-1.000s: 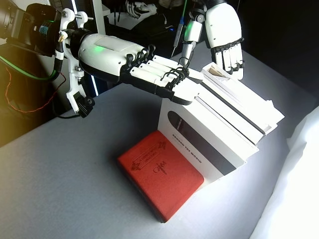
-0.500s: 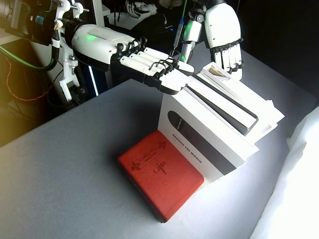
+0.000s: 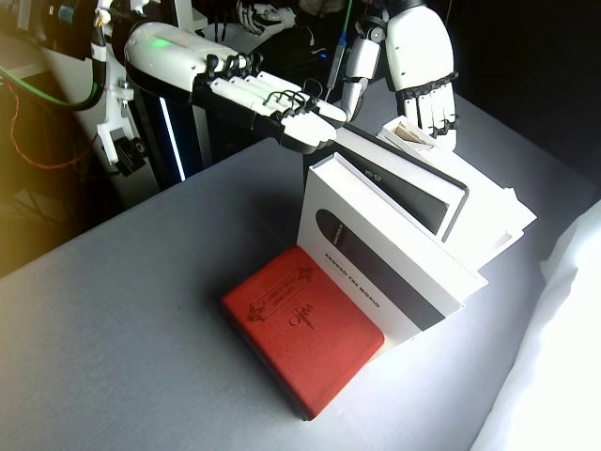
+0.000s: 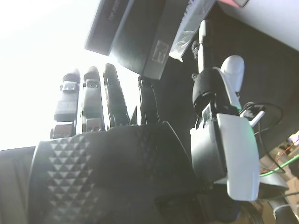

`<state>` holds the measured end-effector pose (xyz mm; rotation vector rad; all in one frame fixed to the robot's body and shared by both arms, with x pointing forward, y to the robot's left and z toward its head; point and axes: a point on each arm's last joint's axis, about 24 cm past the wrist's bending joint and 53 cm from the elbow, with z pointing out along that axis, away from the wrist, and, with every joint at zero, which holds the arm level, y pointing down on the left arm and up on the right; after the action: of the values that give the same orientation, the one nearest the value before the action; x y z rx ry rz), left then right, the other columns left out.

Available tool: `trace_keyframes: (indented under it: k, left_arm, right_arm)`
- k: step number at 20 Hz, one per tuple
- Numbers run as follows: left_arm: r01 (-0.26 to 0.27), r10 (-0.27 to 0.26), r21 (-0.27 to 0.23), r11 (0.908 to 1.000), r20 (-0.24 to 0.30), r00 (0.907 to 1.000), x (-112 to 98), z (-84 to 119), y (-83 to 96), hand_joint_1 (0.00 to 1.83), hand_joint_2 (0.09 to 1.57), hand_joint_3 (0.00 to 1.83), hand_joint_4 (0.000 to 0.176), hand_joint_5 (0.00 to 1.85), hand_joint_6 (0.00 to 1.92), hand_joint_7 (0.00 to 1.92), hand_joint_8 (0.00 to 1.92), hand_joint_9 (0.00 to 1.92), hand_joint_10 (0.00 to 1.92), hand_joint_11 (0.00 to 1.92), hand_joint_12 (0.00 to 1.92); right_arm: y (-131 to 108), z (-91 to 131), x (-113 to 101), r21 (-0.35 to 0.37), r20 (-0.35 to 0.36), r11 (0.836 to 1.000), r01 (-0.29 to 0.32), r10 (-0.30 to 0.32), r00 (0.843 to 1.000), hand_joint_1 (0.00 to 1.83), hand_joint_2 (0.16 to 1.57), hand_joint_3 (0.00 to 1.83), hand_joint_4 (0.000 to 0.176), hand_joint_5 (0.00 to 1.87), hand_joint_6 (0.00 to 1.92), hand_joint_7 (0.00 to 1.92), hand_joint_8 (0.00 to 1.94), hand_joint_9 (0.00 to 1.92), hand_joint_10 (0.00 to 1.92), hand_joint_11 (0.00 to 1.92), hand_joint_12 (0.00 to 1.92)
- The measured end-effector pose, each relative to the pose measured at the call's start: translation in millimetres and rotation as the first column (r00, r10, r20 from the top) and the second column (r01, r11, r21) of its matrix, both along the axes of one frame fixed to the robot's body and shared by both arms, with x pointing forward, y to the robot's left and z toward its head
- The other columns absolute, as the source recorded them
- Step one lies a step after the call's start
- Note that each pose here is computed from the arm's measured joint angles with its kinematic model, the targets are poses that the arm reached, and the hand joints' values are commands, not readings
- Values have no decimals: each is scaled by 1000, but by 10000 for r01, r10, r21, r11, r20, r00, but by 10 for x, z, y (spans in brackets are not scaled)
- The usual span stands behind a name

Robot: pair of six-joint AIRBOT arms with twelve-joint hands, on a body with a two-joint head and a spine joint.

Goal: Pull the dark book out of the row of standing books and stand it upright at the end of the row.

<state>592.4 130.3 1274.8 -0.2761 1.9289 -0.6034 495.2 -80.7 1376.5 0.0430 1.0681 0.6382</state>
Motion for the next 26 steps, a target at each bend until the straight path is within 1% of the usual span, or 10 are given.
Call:
trace_keyframes:
  k: [2,4,5,9,13,15,18,20,23,26]
  left_arm:
    - [9,-9,-5,10000,6,10000,0,2,-2,0,1202,4,0,72,0,26,3,0,0,0,0]
    - [6,-6,-3,10000,4,10000,0,1,-1,0,1200,2,0,76,2,36,6,2,1,0,0]
    - [10,-10,-1,10000,7,10000,0,2,-2,0,1199,1,0,77,2,36,6,2,1,0,0]
    - [10,-10,28,10000,9,10000,0,0,0,0,1199,1,0,89,6,44,7,5,2,0,0]
    - [4,-4,31,10000,5,10000,0,-1,1,0,1196,0,0,61,0,16,0,0,0,0,0]
    - [4,-4,31,10000,5,10000,0,-1,1,0,1202,2,0,87,12,38,10,6,3,3,1]
    - [5,-5,29,10000,2,10000,0,-2,1,0,1201,1,0,82,7,28,3,0,0,0,0]
    - [4,-4,25,10000,1,10000,0,-2,1,0,1204,2,0,89,8,35,5,4,1,4,2]
    - [11,-11,-33,10000,71,10000,2,29,-3,0,1199,0,0,92,7,42,6,7,2,0,0]
    - [16,-15,-59,10000,10,10000,-3,18,-6,0,1202,1,0,78,0,22,0,0,0,0,0]
  right_arm:
    - [1,-34,-24,-212,-45,9997,122,-123,9999,21,1255,1,0,104,15,65,10,8,3,0,0]
    - [4,-59,-45,-405,-67,9989,217,-220,9997,5,1259,2,0,101,9,63,5,9,2,0,0]
    - [8,-86,-50,-433,-178,9988,208,-216,9996,0,1257,1,0,93,5,56,2,3,0,0,0]
    - [32,-106,-91,-593,-194,9981,184,-195,9996,0,1256,0,0,95,5,49,2,0,0,0,0]
    - [38,-94,-146,-675,-176,9974,239,-251,9995,0,1262,2,0,97,4,56,4,4,2,0,0]
    - [36,-129,-161,-761,-296,9967,283,-306,9991,0,1263,3,0,94,3,50,1,0,0,0,0]
    - [68,-185,-233,-934,-503,9955,185,-233,9985,0,1268,4,0,70,0,37,0,0,0,0,0]
    - [90,-196,-285,-965,-589,9953,90,-147,9982,1,1267,3,0,95,12,58,9,6,3,0,0]
    - [148,-270,-397,-1188,-837,9928,-152,52,9965,6,1271,4,0,79,3,46,2,0,0,0,0]
    - [158,-300,-420,-1307,-921,9913,-185,64,9957,5,1273,4,0,94,8,60,7,7,3,0,0]
